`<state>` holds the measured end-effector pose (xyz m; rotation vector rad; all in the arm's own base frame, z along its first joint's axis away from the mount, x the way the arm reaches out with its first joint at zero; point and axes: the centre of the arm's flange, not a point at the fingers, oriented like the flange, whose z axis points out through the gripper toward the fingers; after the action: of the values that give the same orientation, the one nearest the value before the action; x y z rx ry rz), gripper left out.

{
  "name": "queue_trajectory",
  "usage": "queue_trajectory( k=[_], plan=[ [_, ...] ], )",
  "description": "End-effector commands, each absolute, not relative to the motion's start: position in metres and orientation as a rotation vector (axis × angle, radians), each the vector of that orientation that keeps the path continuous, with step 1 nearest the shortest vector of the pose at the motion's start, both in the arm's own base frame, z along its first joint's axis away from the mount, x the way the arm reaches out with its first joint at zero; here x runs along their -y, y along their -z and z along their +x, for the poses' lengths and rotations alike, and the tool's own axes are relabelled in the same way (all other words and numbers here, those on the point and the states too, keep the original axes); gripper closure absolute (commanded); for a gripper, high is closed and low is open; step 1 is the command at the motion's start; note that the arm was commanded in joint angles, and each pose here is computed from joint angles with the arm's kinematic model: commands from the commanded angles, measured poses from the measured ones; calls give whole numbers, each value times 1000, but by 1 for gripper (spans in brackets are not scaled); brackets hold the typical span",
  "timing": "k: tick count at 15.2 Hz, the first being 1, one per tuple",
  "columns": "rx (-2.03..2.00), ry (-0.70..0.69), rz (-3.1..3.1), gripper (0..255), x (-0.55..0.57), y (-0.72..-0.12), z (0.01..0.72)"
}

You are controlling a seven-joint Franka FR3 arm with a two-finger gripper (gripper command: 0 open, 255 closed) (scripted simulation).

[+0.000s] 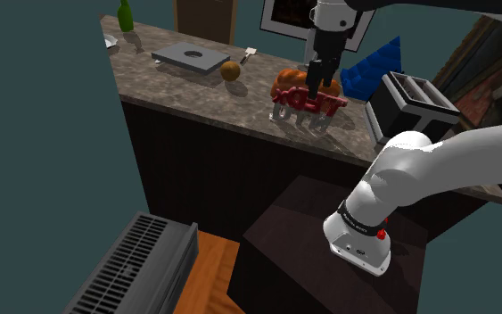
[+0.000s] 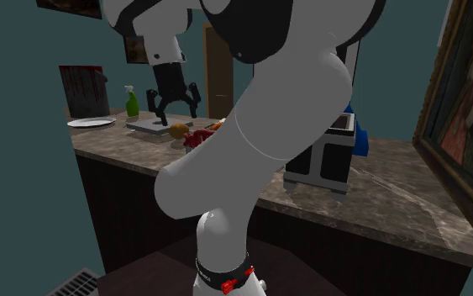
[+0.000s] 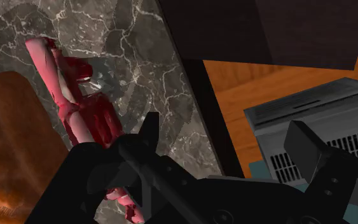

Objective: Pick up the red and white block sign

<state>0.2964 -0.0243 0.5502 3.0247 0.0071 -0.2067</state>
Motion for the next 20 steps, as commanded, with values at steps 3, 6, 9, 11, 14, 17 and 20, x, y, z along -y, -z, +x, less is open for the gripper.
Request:
queue_trajectory(
  k=[3, 6, 9, 11, 14, 17, 20],
  plan=[
    [-103, 170, 3043, 0, 50, -543, 301],
    [-249, 113, 3064, 0, 88, -531, 310],
    [-396, 55, 3077, 0, 124, -518, 324],
    [-495, 15, 3082, 0, 147, -509, 335],
    [-645, -45, 3081, 0, 180, -495, 354],
    [-646, -45, 3081, 0, 181, -485, 354],
    [-646, -45, 3081, 0, 181, -469, 354]
  ],
)
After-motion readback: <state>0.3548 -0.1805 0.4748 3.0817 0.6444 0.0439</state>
